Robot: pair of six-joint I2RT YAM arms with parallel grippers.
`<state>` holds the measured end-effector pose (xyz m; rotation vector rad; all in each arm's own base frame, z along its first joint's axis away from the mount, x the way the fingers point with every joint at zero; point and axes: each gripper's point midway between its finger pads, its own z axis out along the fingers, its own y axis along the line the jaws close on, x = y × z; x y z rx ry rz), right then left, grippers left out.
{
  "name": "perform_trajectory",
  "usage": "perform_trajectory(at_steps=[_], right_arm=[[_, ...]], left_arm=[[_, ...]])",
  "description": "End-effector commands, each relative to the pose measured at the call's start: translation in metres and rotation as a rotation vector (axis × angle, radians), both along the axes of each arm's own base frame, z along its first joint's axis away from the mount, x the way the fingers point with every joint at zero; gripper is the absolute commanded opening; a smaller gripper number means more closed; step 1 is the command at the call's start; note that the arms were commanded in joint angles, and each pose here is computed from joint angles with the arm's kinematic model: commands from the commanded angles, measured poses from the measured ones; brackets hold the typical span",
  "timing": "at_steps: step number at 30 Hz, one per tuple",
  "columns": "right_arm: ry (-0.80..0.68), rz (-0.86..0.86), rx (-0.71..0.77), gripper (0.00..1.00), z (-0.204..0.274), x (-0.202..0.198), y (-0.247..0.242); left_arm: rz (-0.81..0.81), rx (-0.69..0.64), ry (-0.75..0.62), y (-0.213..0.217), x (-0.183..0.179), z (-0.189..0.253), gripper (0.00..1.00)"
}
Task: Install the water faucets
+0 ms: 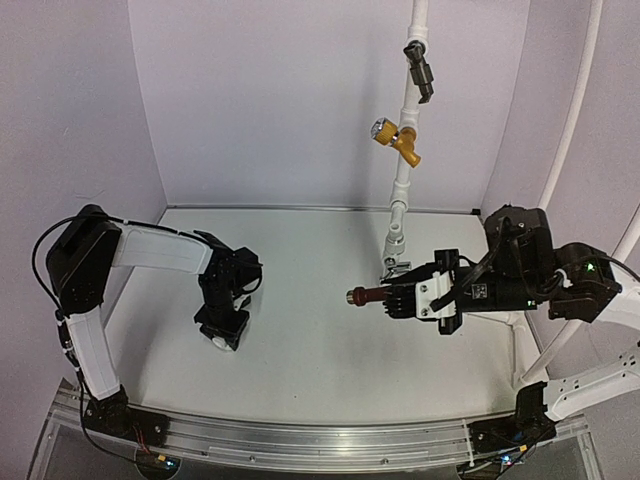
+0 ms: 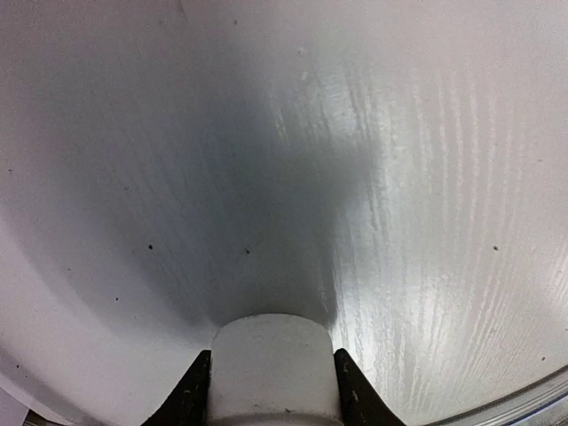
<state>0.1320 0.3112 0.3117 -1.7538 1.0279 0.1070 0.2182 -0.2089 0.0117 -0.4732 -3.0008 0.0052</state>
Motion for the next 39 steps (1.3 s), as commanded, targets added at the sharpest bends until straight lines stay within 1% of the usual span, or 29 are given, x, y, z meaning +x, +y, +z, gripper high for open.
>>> perform_trajectory(at_steps=[1, 4, 5, 8, 12, 14, 16, 18, 22, 26, 30, 35, 39], right_arm=[[0.019, -0.035, 0.080, 0.00, 0.021, 0.007, 0.003], [0.025, -0.047, 0.114, 0.00, 0.032, 0.010, 0.003], [0.014, -0.050, 0.125, 0.00, 0.037, 0.011, 0.003], [-0.036, -0.056, 0.156, 0.00, 0.052, 0.014, 0.001], [-0.112, -0.042, 0.193, 0.00, 0.077, 0.015, 0.000], [-0.174, -0.026, 0.214, 0.00, 0.091, 0.014, -0.001], [-0.249, -0.004, 0.232, 0.00, 0.103, 0.013, -0.004], [-0.325, 0.019, 0.246, 0.00, 0.114, 0.011, -0.004], [-0.487, 0.074, 0.267, 0.00, 0.133, 0.007, -0.001], [-0.638, 0.114, 0.281, 0.00, 0.148, 0.003, 0.003], [-0.729, 0.151, 0.266, 0.00, 0.151, 0.000, 0.005], [-0.838, 0.173, 0.242, 0.00, 0.156, -0.002, 0.007], [-0.917, 0.159, 0.207, 0.00, 0.157, 0.003, 0.014]], left_arm=[[-0.057, -0.192, -0.207, -0.033, 0.029, 0.072, 0.12], [-0.111, -0.350, -0.373, -0.052, 0.043, 0.122, 0.02], [-0.125, -0.415, -0.448, -0.058, 0.048, 0.146, 0.00], [-0.175, -0.589, -0.606, -0.072, 0.051, 0.202, 0.00], [-0.294, -0.821, -0.726, -0.089, 0.034, 0.263, 0.00], [-0.342, -0.934, -0.782, -0.094, 0.023, 0.294, 0.00], [-0.377, -1.038, -0.795, -0.099, 0.011, 0.319, 0.00], [-0.403, -1.145, -0.766, -0.107, -0.002, 0.341, 0.00], [-0.516, -1.410, -0.590, -0.127, -0.040, 0.379, 0.00], [-0.564, -1.629, -0.471, -0.131, -0.064, 0.408, 0.00], [-0.639, -1.738, -0.354, -0.129, -0.082, 0.423, 0.00], [-0.676, -1.781, -0.246, -0.126, -0.096, 0.425, 0.00], [-0.707, -1.804, -0.190, -0.125, -0.107, 0.427, 0.00]])
